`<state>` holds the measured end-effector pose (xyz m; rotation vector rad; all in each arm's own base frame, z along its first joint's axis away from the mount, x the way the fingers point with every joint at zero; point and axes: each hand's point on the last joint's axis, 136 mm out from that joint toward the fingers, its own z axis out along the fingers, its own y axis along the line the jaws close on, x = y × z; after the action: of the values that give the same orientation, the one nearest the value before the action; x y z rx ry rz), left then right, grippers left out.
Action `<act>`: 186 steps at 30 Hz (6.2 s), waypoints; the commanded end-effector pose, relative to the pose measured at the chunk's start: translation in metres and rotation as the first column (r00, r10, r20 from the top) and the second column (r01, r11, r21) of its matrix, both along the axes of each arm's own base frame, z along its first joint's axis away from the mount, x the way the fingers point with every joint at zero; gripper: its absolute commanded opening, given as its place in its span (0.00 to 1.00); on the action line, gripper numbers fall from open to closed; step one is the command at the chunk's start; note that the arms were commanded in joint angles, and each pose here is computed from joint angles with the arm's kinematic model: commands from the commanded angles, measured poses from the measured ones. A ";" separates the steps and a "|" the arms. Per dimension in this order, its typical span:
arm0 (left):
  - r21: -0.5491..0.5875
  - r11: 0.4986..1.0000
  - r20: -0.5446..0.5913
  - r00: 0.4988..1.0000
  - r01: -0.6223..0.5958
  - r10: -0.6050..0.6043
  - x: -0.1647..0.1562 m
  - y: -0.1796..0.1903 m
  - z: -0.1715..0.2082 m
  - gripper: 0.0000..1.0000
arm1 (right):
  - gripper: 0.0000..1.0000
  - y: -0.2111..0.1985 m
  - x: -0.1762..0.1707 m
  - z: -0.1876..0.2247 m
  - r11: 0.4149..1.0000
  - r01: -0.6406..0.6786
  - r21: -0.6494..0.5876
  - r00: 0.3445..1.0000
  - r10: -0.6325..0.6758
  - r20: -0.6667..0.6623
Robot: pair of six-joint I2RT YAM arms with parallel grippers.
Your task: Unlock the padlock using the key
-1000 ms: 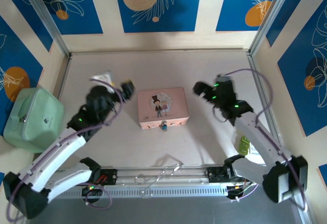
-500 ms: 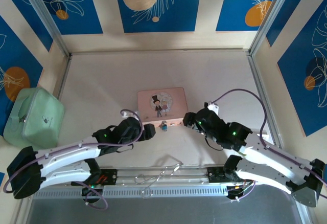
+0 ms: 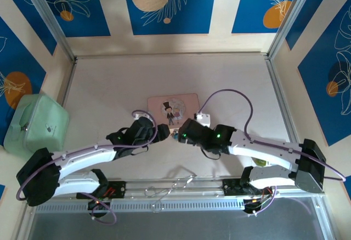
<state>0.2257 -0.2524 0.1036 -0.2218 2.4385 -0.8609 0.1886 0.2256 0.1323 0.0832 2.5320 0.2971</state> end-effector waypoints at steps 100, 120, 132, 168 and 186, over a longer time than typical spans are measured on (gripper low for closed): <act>-0.235 0.971 0.102 0.995 0.031 -0.007 -0.003 -0.011 0.000 0.69 | 0.00 0.080 0.050 -0.071 0.988 -0.145 -0.050 0.902 0.111 -0.417; -0.191 0.973 0.205 0.975 0.127 -0.087 -0.009 -0.036 -0.031 0.46 | 0.00 0.077 0.045 -0.065 0.989 -0.138 0.047 0.832 0.142 -0.537; -0.179 0.971 0.256 0.960 0.159 -0.110 -0.001 -0.046 -0.038 0.43 | 0.00 0.077 0.047 -0.067 0.988 -0.134 0.071 0.825 0.151 -0.545; -0.258 0.959 0.161 0.984 0.120 -0.080 0.012 -0.051 -0.062 0.01 | 0.36 0.076 0.051 -0.062 0.989 -0.089 0.116 0.871 0.134 -0.473; -0.426 0.897 0.143 0.988 0.114 -0.057 0.011 -0.052 -0.050 0.00 | 0.58 0.064 0.065 -0.034 0.856 -0.132 0.499 0.967 0.222 -0.126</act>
<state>0.2331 -0.3075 0.0460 -0.1746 2.1700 -1.3567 0.2488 0.2657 0.0794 0.1924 2.6728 0.8962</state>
